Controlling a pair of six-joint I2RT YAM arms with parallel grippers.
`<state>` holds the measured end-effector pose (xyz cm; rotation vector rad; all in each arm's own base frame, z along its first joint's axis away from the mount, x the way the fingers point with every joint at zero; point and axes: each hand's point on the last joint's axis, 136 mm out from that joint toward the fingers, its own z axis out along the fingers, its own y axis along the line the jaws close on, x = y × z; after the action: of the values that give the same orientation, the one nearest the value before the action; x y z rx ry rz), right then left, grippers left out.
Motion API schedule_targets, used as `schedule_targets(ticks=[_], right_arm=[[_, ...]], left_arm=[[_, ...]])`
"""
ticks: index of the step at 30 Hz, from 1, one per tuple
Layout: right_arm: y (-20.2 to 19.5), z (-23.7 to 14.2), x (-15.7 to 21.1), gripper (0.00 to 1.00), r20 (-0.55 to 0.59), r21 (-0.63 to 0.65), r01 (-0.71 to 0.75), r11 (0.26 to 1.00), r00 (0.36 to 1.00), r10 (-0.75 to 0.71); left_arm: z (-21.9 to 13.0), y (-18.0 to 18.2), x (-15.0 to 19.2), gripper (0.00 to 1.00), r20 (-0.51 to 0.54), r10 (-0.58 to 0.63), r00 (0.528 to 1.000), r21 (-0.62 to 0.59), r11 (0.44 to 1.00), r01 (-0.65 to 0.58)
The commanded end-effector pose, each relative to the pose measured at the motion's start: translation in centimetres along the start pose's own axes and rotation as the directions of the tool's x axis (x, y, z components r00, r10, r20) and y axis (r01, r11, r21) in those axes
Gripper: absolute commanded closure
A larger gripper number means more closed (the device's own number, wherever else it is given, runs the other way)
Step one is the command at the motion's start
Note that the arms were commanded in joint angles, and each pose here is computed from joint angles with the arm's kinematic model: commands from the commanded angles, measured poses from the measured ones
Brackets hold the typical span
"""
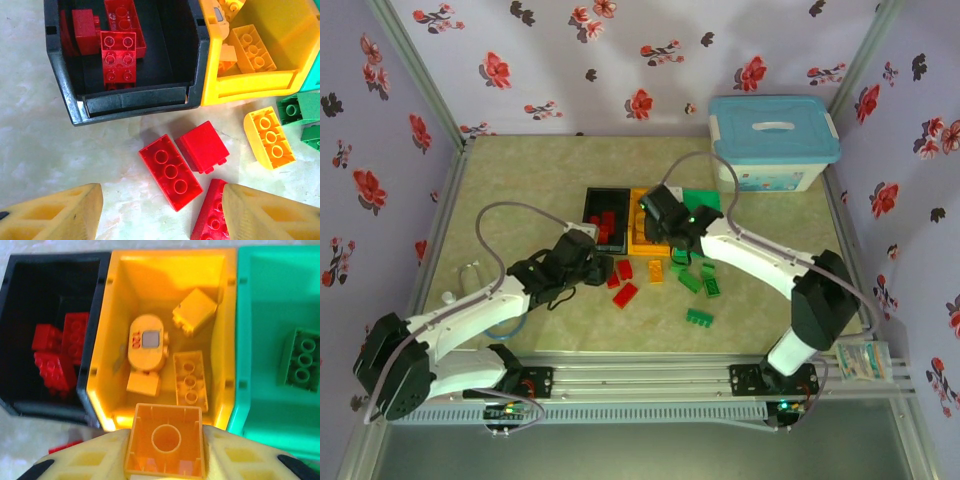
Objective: Sort the legos into containers by color
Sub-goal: Place the lego in the container, then pick up the lego from the center of the table.
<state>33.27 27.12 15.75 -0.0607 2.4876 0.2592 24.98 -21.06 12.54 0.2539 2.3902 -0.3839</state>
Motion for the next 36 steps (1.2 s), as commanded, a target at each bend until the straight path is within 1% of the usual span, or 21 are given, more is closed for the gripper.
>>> schedule_targets(ticks=[1,8,14,16,18,22,25,31,36], right_arm=[[-0.3,1.6,-0.2,0.61,-0.068,0.014,0.066,0.998,0.996,-0.065],[-0.9,3.7,-1.6,0.6,-0.101,0.036,0.087,0.996,0.991,-0.083],[-0.8,3.8,-2.1,0.59,-0.109,0.024,0.086,0.996,0.991,-0.083],[-0.7,3.5,-2.1,0.57,-0.102,0.013,0.081,0.997,0.992,-0.08],[-0.9,3.1,-1.9,0.52,-0.1,0.012,0.075,0.997,0.992,-0.074],[-1.4,2.4,-0.5,0.42,-0.109,0.0,0.06,0.998,0.992,-0.06],[-2.0,2.1,1.3,0.38,-0.127,-0.001,0.058,0.998,0.99,-0.058],[-2.4,1.9,4.8,0.37,-0.176,-0.004,0.069,0.998,0.982,-0.068],[-1.8,2.8,7.8,0.37,-0.23,-0.018,0.068,0.998,0.971,-0.07]], left_arm=[[-0.1,0.1,0.8,0.36,-0.002,-0.027,1.0,0.009,1.0,0.027],[-0.3,0.5,1.6,0.36,-0.007,-0.045,0.999,0.008,0.999,0.045],[-0.3,0.5,1.6,0.36,-0.006,-0.047,0.999,0.01,0.999,0.047],[-0.2,0.5,1.7,0.36,-0.007,-0.047,0.999,0.01,0.999,0.047],[-0.1,0.4,1.7,0.36,-0.01,-0.047,0.999,0.008,0.999,0.047],[0.6,0.2,1.9,0.34,-0.025,-0.055,0.998,0.011,0.998,0.055],[1.1,-0.1,1.9,0.32,-0.031,-0.062,0.998,0.02,0.998,0.062],[2.3,-0.7,1.9,0.31,-0.053,-0.059,0.997,0.026,0.998,0.06],[2.9,-0.9,2.1,0.31,-0.067,-0.065,0.996,0.021,0.998,0.067]])
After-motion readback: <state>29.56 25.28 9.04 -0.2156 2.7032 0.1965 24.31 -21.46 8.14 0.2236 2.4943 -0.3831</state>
